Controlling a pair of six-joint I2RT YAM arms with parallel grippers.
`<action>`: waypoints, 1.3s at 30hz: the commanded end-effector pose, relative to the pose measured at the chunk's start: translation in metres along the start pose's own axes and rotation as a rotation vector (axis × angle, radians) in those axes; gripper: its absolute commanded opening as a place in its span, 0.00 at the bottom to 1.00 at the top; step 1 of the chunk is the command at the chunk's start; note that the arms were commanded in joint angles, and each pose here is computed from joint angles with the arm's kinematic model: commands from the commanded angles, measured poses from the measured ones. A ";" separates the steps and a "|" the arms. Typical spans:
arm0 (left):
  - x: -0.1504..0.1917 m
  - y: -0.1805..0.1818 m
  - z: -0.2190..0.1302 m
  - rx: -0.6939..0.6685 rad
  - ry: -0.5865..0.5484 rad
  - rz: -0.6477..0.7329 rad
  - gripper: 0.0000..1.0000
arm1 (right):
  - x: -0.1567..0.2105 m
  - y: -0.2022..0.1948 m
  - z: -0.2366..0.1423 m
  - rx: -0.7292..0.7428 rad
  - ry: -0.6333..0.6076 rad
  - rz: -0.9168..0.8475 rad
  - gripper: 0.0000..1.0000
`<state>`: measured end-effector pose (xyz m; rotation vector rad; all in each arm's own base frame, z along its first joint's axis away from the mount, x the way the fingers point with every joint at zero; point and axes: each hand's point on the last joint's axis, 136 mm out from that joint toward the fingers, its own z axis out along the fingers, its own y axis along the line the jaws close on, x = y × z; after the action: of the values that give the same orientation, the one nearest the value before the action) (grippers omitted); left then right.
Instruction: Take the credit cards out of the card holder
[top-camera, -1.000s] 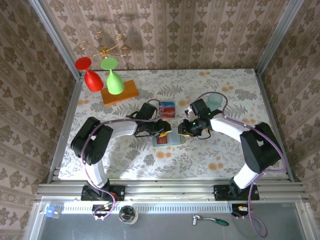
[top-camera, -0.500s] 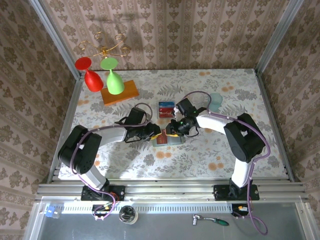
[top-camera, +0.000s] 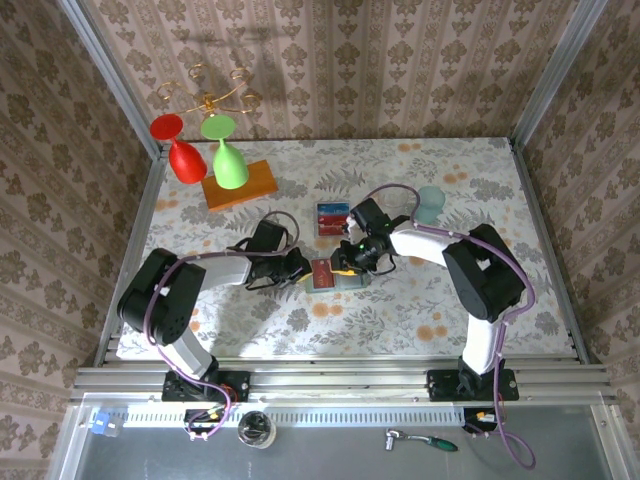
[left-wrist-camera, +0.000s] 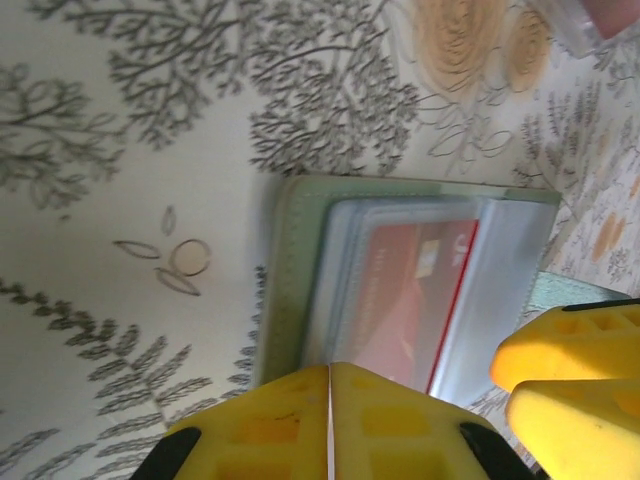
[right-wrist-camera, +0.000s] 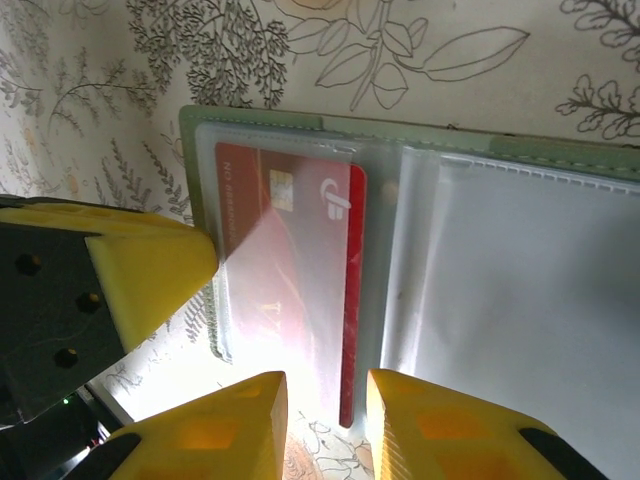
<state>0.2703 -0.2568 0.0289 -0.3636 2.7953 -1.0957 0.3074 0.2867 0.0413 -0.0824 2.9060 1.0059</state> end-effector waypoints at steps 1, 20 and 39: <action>0.000 0.011 0.003 -0.017 0.002 -0.015 0.09 | -0.004 0.009 0.004 -0.029 0.011 0.001 0.29; -0.002 0.014 0.008 -0.010 0.020 -0.035 0.08 | -0.013 0.013 0.017 -0.064 0.034 0.012 0.26; -0.002 0.014 0.009 -0.016 0.028 -0.038 0.08 | -0.003 -0.014 0.021 0.064 0.062 0.017 0.24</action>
<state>0.2760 -0.2586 0.0252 -0.3647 2.7813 -1.1482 0.3162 0.2973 0.0267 -0.0827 2.9380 1.0350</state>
